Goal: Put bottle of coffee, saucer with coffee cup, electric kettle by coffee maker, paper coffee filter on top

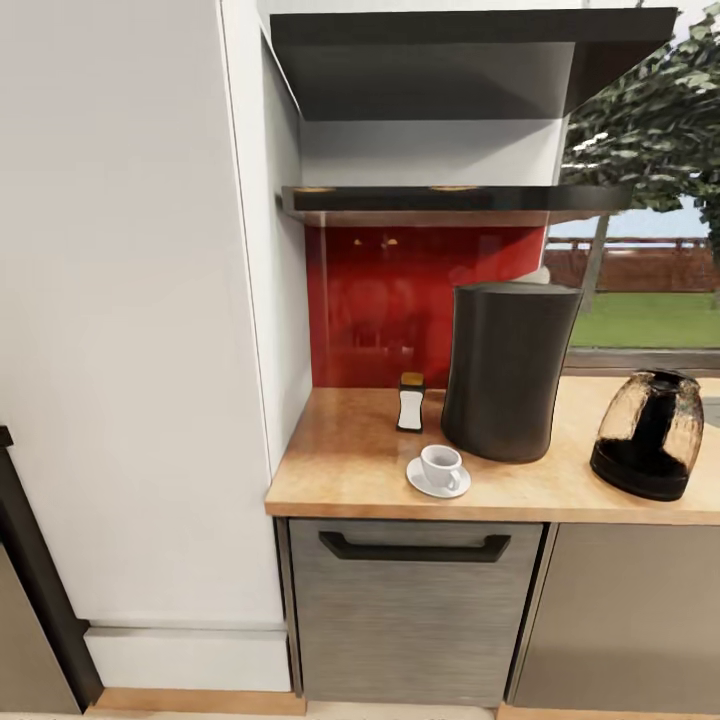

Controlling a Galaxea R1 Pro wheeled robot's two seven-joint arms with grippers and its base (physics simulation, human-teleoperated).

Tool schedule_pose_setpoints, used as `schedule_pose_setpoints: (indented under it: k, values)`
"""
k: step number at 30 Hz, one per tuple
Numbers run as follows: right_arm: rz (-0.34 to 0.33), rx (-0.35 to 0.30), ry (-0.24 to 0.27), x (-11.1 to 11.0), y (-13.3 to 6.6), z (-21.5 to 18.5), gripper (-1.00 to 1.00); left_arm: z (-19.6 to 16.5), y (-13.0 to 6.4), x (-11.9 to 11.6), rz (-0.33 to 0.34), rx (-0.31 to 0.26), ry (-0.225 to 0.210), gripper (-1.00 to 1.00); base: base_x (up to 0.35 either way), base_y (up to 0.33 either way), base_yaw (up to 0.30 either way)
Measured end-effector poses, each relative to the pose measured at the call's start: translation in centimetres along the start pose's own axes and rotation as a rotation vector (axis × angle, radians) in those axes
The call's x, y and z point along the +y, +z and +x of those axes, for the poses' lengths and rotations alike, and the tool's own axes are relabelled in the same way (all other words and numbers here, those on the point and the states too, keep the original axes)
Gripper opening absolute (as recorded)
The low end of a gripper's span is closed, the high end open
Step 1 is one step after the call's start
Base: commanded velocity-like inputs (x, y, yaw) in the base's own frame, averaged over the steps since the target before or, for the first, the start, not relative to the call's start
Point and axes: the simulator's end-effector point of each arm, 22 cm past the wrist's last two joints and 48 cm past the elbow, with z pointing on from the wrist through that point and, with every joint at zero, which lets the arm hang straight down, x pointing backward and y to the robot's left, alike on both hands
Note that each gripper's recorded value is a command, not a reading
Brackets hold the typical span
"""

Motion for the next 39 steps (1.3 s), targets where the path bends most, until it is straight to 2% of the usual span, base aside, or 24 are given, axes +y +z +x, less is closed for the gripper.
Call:
schedule_pose_setpoints:
  k: [10, 20, 33, 35, 38, 39]
  values:
    - [-0.002, 0.015, -0.003, 0.1, 0.2, 0.6, 1.00, 0.4, 0.1, 0.3, -0.006, 0.010, -0.008, 1.00, 0.000, 0.000, 0.000]
    - [-0.037, 0.061, 0.015, 2.3, 0.5, 2.9, 1.00, 0.9, 0.2, 0.7, -0.013, 0.021, -0.017, 1.00, 0.000, 0.000, 0.000]
    - [-0.045, 0.087, 0.020, 2.9, 0.6, 4.0, 1.00, 1.4, 0.3, 1.1, -0.020, 0.032, -0.026, 1.00, 0.000, 0.000, 0.000]
    - [-0.060, 0.108, 0.028, 3.6, 0.6, 5.0, 1.00, 1.4, 0.3, 1.1, -0.021, 0.033, -0.026, 1.00, 0.000, 0.000, 0.000]
    - [-0.117, 0.175, 0.062, 6.8, 0.2, 8.3, 1.00, 1.4, 0.3, 1.1, -0.021, 0.033, -0.027, 1.00, 0.000, 0.000, 0.000]
    - [-0.150, 0.205, 0.076, 8.8, -0.1, 9.7, 1.00, 1.4, 0.3, 1.1, -0.021, 0.033, -0.027, 1.00, 0.000, 0.000, 0.000]
